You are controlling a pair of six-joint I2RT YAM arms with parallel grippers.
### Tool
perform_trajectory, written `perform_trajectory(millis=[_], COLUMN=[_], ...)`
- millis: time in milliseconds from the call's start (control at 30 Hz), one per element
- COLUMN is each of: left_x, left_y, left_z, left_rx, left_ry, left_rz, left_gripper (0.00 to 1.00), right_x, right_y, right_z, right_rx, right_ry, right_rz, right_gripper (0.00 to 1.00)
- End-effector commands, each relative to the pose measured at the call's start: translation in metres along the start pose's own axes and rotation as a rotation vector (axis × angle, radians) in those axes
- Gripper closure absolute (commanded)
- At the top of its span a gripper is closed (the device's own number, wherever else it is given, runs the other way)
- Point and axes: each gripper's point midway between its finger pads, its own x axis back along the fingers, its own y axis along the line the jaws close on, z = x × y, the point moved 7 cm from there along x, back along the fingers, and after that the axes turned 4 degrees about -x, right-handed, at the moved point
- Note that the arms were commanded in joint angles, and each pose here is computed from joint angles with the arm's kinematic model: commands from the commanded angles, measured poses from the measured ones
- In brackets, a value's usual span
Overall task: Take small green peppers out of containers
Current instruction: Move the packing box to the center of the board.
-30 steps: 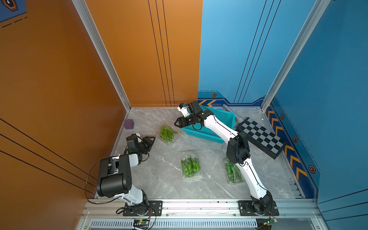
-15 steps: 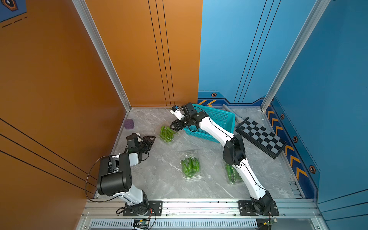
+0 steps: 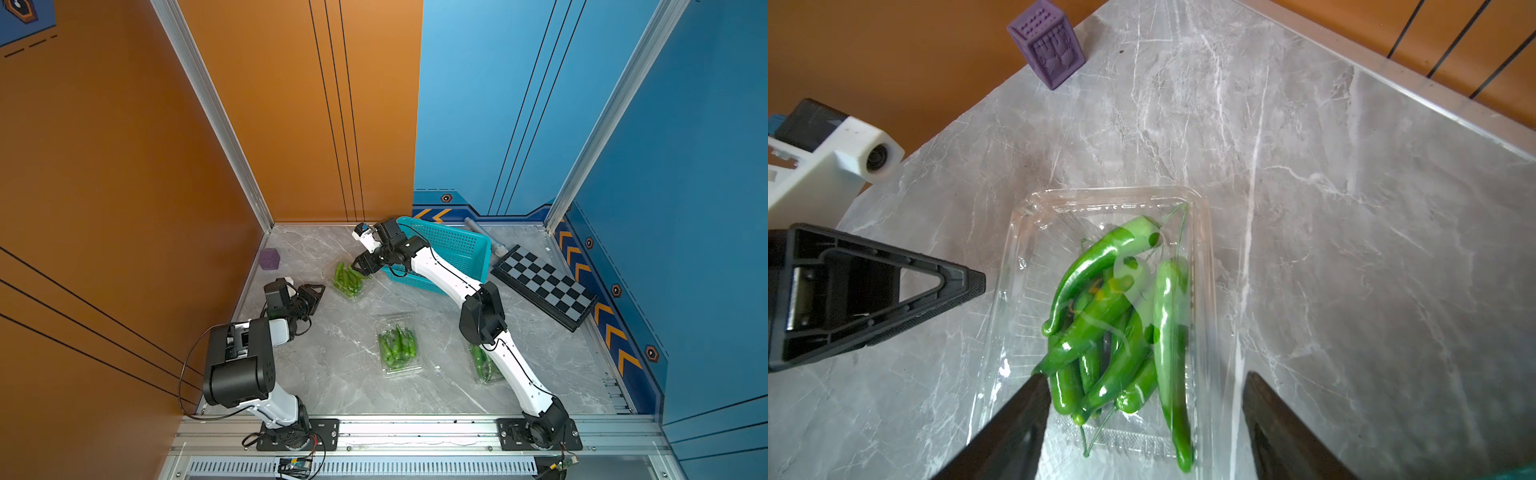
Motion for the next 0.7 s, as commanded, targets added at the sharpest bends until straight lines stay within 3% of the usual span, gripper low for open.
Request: perform_trajectory(millis=[0,300,667], left_x=[-0.003,-0.003,-0.001], left_y=[-0.006,-0.005,-0.005], left_z=[-0.005,-0.005,-0.005], left_rx=[-0.01,-0.015,-0.014], left_ry=[0.008,0.01,0.014], left_rz=[0.024,0.024,0.03], left_gripper=[0.56,0.56,0.57], right_x=[-0.011,-0.013,-0.022], right_y=[-0.008,0.028,0.016], right_z=[0.008,0.006,0.013], right_rx=[-0.011,0.104,0.084], right_ry=[0.019,0.024,0.034], right_rz=[0.018,0.071,0.13], right_gripper=[0.25,0.26,0.26])
